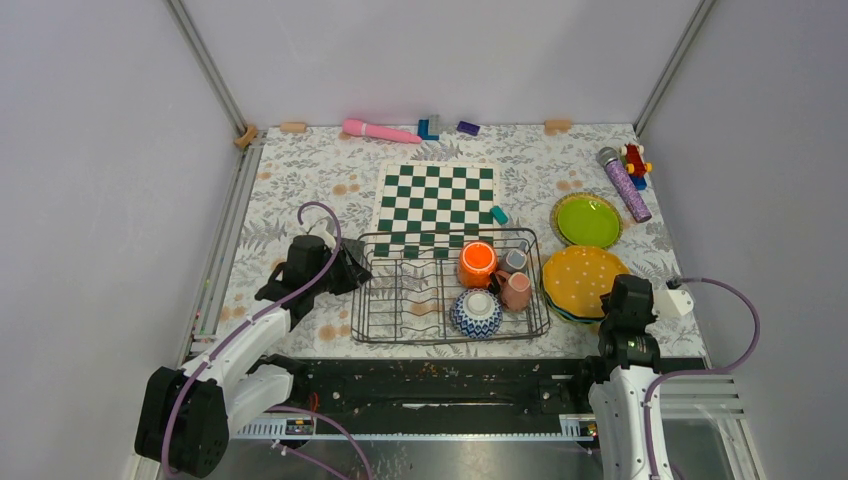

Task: Unload the mixed dishes from the dish rack
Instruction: Place the plate at the center of the board, then pick up the cup from the dish rack.

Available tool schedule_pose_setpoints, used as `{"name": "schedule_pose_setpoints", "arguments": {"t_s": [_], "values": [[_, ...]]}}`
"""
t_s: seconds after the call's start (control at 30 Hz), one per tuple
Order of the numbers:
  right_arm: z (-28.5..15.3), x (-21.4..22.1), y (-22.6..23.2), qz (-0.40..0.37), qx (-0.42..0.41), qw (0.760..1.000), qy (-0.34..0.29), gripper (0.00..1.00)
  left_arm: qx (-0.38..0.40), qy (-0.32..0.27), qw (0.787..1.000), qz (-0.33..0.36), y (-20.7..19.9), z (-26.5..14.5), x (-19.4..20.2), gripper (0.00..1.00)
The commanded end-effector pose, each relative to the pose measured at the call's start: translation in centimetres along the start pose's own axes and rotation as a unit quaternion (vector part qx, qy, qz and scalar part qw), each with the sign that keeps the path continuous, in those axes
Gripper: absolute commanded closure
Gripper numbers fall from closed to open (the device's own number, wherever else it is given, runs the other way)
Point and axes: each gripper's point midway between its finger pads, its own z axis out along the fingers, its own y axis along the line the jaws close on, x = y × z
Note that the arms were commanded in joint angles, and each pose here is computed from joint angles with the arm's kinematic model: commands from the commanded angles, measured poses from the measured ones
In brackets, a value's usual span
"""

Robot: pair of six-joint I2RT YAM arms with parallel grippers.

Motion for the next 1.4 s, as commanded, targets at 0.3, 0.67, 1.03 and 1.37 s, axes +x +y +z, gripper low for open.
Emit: {"name": "schedule_pose_setpoints", "arguments": {"t_s": [0.3, 0.67, 1.03, 1.37], "values": [[-0.2, -2.0, 1.3, 0.017, -0.016, 0.999, -0.032, 0.41, -0.008, 0.017, 1.000, -0.006, 0.4, 0.0, 0.8, 0.76], [-1.4, -3.5, 1.8, -0.006, -0.016, 0.999, -0.032, 0.01, -0.007, 0.013, 1.000, -0.005, 0.4, -0.1, 0.7, 0.76], [-3.2, -5.3, 2.0, -0.042, -0.014, 0.998, -0.037, 0.00, -0.002, 0.011, 1.000, -0.004, 0.2, -0.1, 0.6, 0.63], [-6.3, -6.7, 7.6, -0.095, -0.159, 0.983, -0.019, 0.00, 0.011, -0.012, 1.000, 0.001, -0.5, -0.8, -0.2, 0.27]]}}
